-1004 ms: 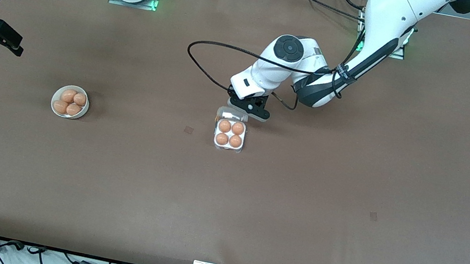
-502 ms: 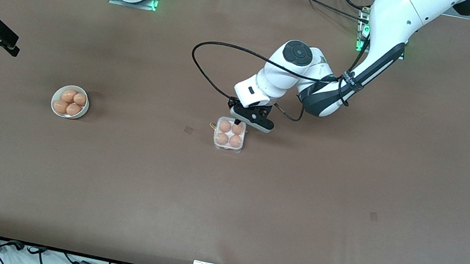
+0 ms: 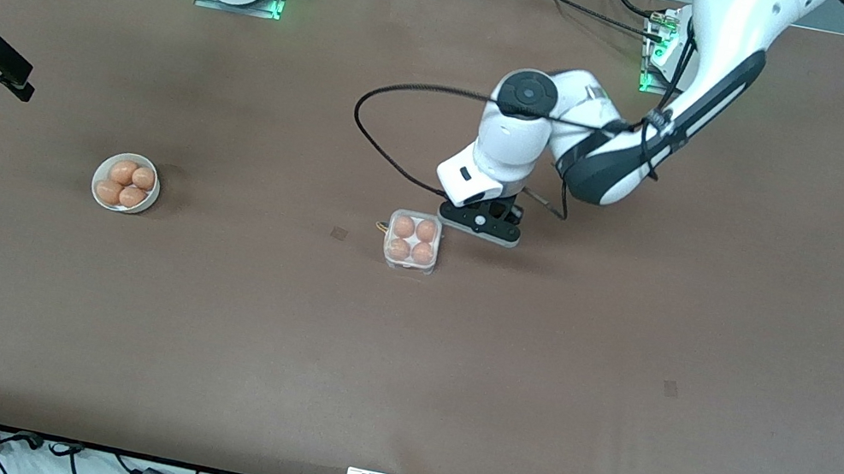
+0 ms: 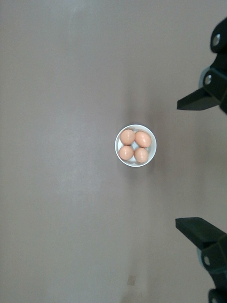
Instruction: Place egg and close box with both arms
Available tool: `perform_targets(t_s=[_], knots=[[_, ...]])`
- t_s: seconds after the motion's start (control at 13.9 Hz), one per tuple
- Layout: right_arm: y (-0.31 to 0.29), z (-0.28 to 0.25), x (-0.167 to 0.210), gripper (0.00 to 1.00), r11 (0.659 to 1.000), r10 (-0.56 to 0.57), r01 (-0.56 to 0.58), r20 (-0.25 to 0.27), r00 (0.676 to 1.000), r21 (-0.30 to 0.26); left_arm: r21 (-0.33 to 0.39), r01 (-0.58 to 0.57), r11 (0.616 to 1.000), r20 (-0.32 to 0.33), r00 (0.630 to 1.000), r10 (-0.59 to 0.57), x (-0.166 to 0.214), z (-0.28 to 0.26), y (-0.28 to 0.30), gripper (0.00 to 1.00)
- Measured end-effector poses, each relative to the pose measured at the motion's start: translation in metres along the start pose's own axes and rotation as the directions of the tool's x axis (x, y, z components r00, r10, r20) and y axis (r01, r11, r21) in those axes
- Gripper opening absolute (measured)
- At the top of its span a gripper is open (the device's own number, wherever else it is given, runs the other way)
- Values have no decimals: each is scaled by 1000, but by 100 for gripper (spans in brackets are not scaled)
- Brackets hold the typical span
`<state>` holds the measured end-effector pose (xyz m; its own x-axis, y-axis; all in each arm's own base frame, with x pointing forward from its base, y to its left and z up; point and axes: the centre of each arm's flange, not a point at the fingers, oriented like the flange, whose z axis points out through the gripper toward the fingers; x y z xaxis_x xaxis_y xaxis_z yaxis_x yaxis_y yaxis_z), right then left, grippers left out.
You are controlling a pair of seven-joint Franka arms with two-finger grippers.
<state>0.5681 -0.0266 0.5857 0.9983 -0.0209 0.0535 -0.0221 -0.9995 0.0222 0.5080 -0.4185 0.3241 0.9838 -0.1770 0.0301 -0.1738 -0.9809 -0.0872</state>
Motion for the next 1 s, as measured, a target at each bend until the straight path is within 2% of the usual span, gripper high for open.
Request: perform_targets(t_s=[0.14, 0.29, 0.43, 0.65, 0.72, 1.0], knots=[[0, 0, 0, 100, 1000, 0, 0, 0, 1000, 0, 136, -79, 988, 124, 990, 62, -10, -16, -12, 2], [-2, 0, 0, 100, 1000, -3, 3, 0, 1000, 0, 200, -153, 968, 222, 969, 108, -9, -30, -32, 2], [-3, 0, 0, 100, 1000, -5, 5, 1, 1000, 0, 197, -169, 966, 283, 953, 109, 7, -53, -69, 2], [-3, 0, 0, 100, 1000, -5, 5, 1, 1000, 0, 157, -169, 973, 294, 948, 118, 35, -92, -149, 4], [-3, 0, 0, 100, 1000, -4, 4, 3, 1000, 0, 142, -163, 976, 297, 948, 115, 39, -101, -173, 9], [-5, 2, -3, 100, 1000, -9, 9, 26, 1000, 1, 101, -111, 989, 310, 948, 75, 41, -126, -224, 46]])
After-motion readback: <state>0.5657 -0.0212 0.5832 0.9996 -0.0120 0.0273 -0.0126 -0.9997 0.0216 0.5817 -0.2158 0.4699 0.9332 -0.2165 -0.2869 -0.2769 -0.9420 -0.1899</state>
